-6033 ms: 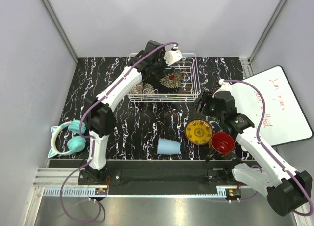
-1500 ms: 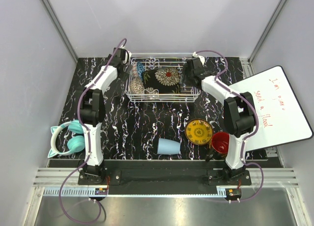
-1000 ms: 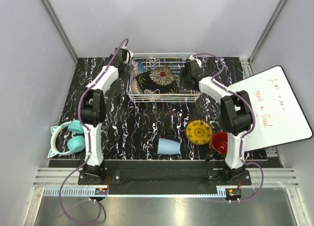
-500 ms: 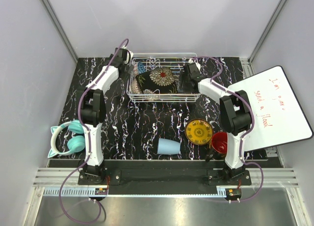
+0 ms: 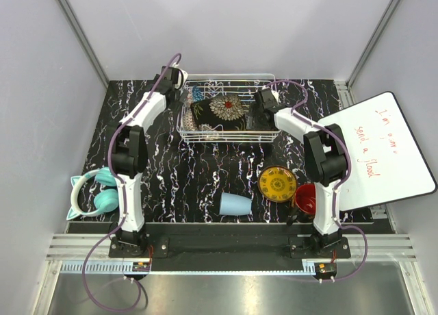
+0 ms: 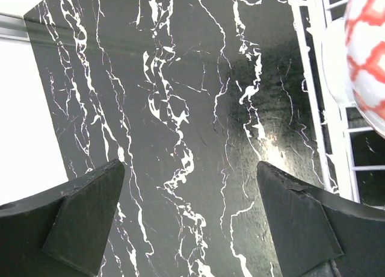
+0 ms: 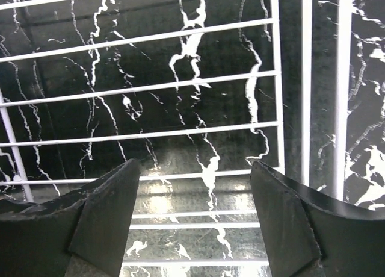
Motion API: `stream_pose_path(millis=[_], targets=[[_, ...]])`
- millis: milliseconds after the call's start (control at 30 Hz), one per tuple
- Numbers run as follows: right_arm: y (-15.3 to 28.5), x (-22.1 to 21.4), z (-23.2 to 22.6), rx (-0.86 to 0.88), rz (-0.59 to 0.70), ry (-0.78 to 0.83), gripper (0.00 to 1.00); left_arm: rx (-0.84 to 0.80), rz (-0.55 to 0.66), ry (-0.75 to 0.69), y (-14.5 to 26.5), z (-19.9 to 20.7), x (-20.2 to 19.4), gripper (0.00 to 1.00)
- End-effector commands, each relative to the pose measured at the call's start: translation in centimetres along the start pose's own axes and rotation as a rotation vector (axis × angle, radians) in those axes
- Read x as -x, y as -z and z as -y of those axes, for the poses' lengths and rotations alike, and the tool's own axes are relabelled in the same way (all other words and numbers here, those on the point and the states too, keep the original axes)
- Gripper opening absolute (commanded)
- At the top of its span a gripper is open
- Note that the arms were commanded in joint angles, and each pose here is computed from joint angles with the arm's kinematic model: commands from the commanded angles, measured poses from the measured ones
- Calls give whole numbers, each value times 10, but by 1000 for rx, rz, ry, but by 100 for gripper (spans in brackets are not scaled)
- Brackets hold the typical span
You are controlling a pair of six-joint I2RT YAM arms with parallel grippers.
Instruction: Load the mixed dishes into the dish rack
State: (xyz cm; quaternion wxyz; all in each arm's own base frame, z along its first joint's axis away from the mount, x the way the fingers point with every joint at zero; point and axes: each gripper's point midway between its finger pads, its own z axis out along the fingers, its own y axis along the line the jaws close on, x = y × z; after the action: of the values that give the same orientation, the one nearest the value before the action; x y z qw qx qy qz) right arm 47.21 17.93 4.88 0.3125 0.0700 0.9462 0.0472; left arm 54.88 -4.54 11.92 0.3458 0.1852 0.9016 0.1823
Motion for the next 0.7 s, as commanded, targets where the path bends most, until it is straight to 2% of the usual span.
stream_pose_path(millis=[0, 200, 333, 433, 500, 600, 633, 667], targets=[[39, 30, 12, -55, 98, -23, 84, -50, 126, 33, 39, 0, 41, 99], [98, 52, 46, -185, 212, -39, 85, -4, 198, 81, 80, -43, 56, 99], [152, 65, 51, -143, 285, -66, 85, 6, 199, 106, 101, -61, 42, 99], [174, 52, 54, -109, 266, -74, 84, 8, 183, 121, 114, -70, 23, 99], [181, 33, 54, -76, 198, -56, 82, 4, 187, 129, 126, -75, 14, 99], [205, 2, 24, 43, 127, 68, 82, -9, 152, 144, 127, -71, -15, 99], [214, -14, 3, 91, 100, 138, 82, -22, 107, 140, 120, -63, -36, 99], [224, -22, -14, 142, 82, 189, 82, -24, 121, 144, 124, -62, -38, 99]])
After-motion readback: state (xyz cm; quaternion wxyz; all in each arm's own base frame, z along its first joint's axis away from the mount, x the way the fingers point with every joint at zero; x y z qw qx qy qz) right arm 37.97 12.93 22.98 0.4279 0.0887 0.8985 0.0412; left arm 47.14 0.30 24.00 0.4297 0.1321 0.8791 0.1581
